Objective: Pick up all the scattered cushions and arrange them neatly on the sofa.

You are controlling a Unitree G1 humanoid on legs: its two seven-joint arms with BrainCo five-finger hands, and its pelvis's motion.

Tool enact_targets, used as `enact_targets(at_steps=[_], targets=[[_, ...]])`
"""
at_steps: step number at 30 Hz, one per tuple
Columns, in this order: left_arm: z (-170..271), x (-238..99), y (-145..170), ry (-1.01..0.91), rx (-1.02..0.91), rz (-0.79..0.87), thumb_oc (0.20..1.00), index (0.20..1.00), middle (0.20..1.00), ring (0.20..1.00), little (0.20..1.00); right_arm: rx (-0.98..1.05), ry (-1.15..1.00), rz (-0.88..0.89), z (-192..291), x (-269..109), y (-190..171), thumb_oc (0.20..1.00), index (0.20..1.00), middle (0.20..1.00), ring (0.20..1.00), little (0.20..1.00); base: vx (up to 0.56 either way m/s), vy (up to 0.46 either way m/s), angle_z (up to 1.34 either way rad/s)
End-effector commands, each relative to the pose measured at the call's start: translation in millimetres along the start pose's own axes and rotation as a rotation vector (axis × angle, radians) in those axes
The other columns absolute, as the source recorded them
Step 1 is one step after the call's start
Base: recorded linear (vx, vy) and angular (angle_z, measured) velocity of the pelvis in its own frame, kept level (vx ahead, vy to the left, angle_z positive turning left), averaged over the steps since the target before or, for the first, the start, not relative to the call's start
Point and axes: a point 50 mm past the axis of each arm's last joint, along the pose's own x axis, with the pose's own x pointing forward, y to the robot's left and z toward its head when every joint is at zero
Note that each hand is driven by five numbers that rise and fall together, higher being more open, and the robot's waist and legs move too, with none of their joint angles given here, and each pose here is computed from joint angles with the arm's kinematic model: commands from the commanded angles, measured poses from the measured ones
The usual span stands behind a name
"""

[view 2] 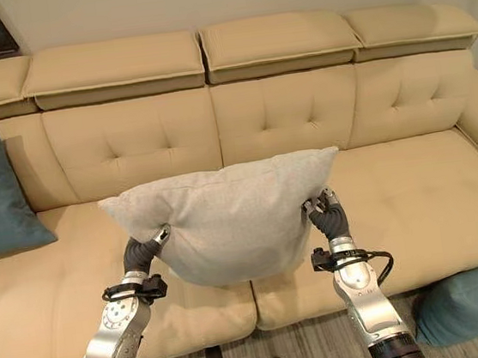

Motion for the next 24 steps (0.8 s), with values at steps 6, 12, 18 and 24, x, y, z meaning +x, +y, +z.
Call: enact_targets(at_steps=[6,12,18,24], targets=[[46,3,-29,-0.257,-0.041,-0.161,0.200,0.200,0.200,0.200,0.200,0.023,-0.238,0.084,43,12,19,0.200,0.200,0.200,0.200,0.200,0.13,0.048,-0.07],[51,9,-35,-0.287,-0.006,-0.179,0.200,0.200,0.200,0.200,0.200,-0.010,-0.235,0.044,41,13,10,0.200,0.200,0.200,0.200,0.200,0.16,-0.113,0.33],[60,19,-40,-0.327,0.003,-0.150,0.200,0.200,0.200,0.200,0.200,-0.067,-0.276,0.027,52,24,6,0.200,0.200,0.200,0.200,0.200,0.13,-0.078,0.08],[81,39,-51,-0.404,0.025,-0.103,0.200,0.200,0.200,0.200,0.200,-0.148,-0.380,-0.002,80,51,13,0.200,0.200,0.200,0.200,0.200,0.09,-0.064,0.17]])
